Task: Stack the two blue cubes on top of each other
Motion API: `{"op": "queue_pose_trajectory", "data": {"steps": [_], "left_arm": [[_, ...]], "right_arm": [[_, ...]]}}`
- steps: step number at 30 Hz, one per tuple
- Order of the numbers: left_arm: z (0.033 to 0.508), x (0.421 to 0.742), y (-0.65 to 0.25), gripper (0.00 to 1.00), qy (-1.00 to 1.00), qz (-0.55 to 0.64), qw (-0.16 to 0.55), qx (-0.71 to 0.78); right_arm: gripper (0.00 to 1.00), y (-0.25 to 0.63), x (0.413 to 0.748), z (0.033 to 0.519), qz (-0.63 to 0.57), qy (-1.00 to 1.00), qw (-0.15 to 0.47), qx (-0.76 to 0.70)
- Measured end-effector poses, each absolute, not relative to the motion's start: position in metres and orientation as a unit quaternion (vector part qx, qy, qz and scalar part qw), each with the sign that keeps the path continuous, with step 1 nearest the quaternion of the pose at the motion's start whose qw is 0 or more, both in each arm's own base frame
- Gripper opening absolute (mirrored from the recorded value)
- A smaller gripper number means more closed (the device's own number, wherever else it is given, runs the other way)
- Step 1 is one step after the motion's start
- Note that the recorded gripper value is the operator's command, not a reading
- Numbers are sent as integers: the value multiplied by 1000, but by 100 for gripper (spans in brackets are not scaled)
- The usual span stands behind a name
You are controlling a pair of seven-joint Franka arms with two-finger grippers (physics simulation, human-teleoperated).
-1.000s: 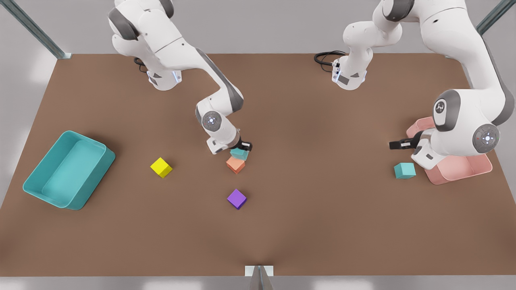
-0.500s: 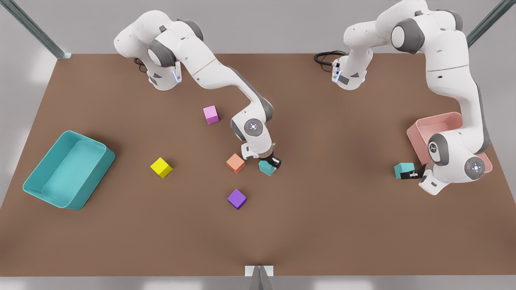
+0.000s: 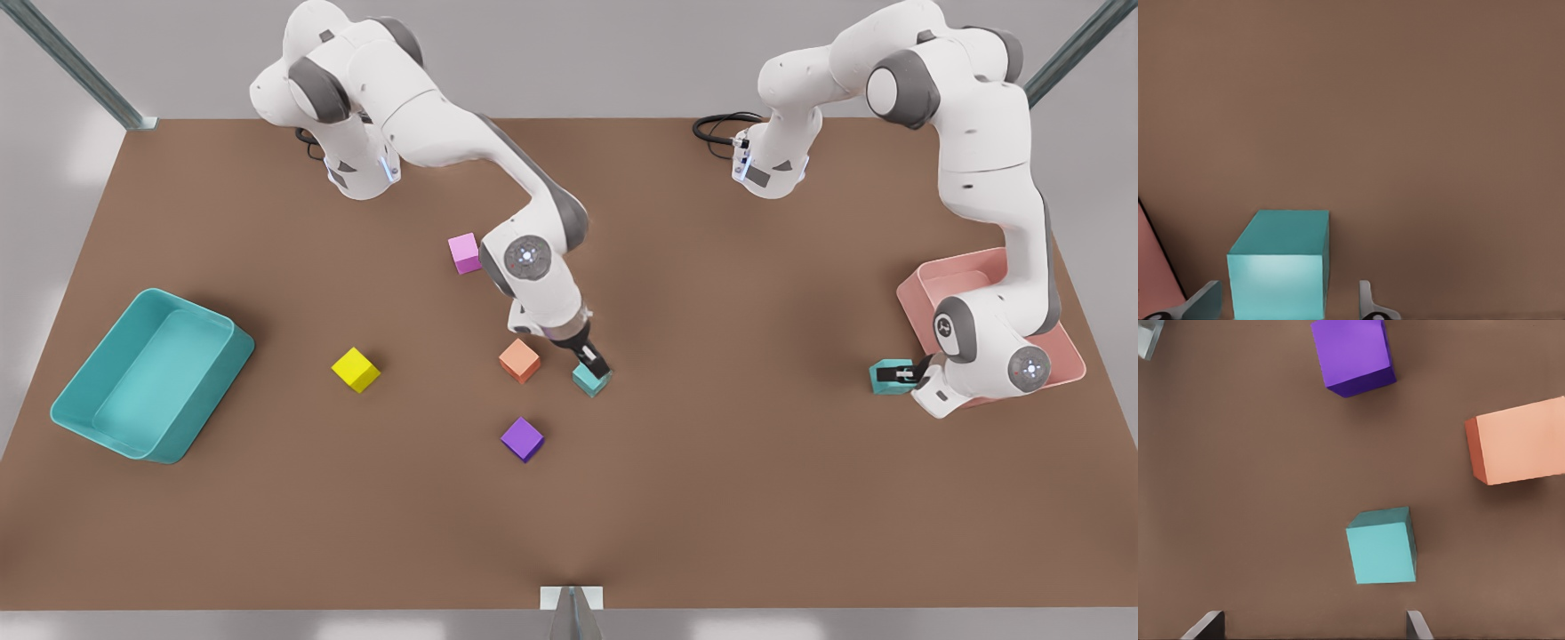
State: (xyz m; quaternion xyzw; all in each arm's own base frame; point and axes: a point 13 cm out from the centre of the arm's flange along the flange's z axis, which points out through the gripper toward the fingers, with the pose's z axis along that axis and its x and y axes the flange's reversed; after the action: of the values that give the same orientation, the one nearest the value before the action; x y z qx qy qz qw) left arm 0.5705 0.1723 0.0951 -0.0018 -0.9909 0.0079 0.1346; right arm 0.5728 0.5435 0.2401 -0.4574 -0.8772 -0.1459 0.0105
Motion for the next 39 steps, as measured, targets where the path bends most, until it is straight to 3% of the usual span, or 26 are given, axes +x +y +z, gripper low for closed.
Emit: {"op": "queue_pose_trajectory", "data": {"steps": [2, 4, 5, 7, 8, 10, 12, 13, 14, 15, 20, 23, 24, 26, 29, 32, 36, 39], "left_arm": [[91, 569, 177, 100, -991, 8, 135, -4], [85, 566, 181, 100, -990, 10, 137, -7], [82, 566, 182, 100, -990, 10, 139, -9], [73, 561, 183, 100, -989, 13, 145, -13], [70, 559, 182, 100, -989, 14, 147, -15], [60, 555, 181, 100, -988, 16, 154, -19], [49, 552, 181, 100, -987, 18, 159, -23], [46, 551, 181, 83, -987, 18, 160, -25], [45, 551, 180, 59, -987, 19, 160, -27], [44, 552, 180, 55, -987, 18, 159, -29], [67, 575, 159, 55, -989, 13, 137, -54], [165, 668, 51, 55, -990, 6, 73, -123], [194, 683, -12, 55, -986, 8, 63, -156], [214, 668, -153, 55, -971, 6, 73, -226], [219, 598, -324, 55, -952, 11, 99, -289], [201, 554, -388, 55, -954, 27, 125, -271], [172, 548, -430, 58, -967, 46, 123, -220], [160, 566, -452, 58, -976, 60, 104, -180]], "right_arm": [[100, 436, 616, 231, -86, -859, 35, -503], [100, 257, 671, 220, -25, -827, 58, -558], [100, 178, 683, 227, 4, -823, 56, -566], [100, 76, 691, 308, 33, -836, 20, -547], [100, 53, 673, 367, 29, -848, 5, -529], [100, 47, 622, 464, 9, -882, -15, -471], [100, 52, 598, 480, 21, -910, -8, -413], [100, 54, 592, 476, 30, -921, 2, -388], [100, 55, 588, 471, 38, -930, 12, -364], [100, 55, 584, 469, 44, -938, 20, -343], [100, 53, 572, 469, 56, -964, 47, -255], [100, 53, 571, 484, 53, -974, 44, -214], [100, 55, 570, 488, 52, -978, 44, -199], [100, 62, 569, 494, 50, -983, 43, -170], [100, 67, 570, 483, 51, -988, 58, -135], [100, 74, 571, 472, 52, -991, 71, -103], [100, 76, 570, 470, 50, -993, 76, -72], [100, 76, 570, 470, 48, -994, 77, -55]]}}
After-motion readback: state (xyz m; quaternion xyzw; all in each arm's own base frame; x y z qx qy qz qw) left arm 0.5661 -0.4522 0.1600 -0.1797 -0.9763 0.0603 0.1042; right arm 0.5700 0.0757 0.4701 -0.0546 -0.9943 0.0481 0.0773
